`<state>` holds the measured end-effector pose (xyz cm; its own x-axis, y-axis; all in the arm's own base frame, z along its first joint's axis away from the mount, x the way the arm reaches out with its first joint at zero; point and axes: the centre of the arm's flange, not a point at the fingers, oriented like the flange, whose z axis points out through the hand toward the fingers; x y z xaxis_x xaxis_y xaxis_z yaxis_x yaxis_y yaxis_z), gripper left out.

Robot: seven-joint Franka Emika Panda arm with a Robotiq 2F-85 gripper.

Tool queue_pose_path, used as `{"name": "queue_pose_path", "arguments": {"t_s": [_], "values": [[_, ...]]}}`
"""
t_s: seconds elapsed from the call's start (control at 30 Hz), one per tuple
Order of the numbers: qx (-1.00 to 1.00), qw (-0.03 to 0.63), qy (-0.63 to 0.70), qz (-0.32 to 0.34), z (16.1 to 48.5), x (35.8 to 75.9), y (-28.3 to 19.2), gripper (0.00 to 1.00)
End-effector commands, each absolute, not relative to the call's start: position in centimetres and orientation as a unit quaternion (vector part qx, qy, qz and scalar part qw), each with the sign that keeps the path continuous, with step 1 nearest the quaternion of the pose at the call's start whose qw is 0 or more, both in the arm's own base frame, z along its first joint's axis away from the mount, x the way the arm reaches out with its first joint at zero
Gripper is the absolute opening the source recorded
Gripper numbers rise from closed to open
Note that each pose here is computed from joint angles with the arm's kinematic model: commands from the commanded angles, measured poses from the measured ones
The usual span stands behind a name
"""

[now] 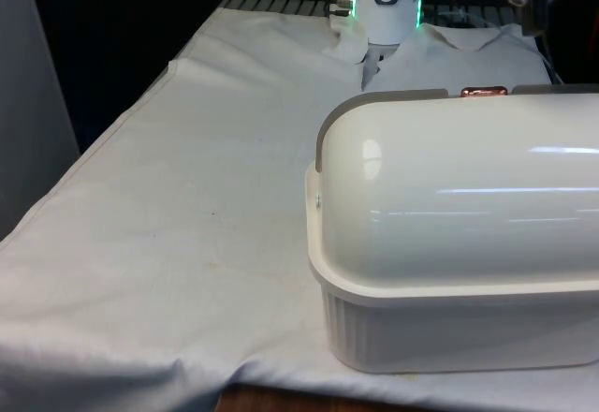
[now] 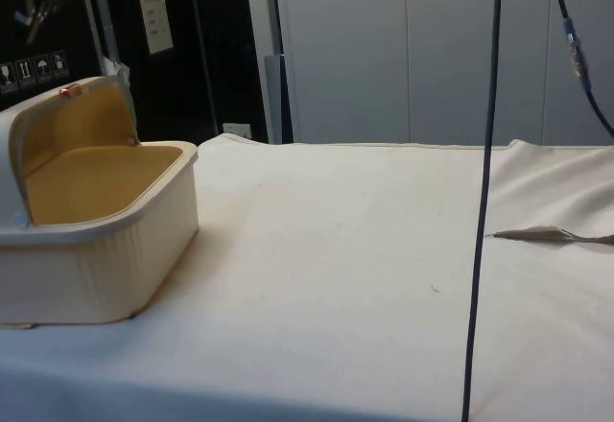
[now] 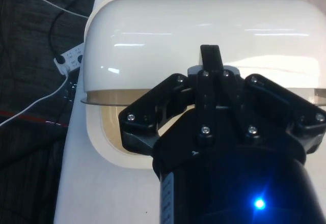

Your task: Open the lid, then close it.

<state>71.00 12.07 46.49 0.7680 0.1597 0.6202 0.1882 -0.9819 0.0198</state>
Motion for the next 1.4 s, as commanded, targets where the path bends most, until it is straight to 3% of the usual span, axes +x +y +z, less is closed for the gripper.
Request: {"name": "queue_pose_path", "arguments": {"t_s": [0.0,1.37], "values": [[-0.94,0.022,-0.091,-0.328,46.2,71.0,12.1,0.0],[-0.952,0.017,-0.093,-0.29,41.8,71.4,10.9,0.0]]}}
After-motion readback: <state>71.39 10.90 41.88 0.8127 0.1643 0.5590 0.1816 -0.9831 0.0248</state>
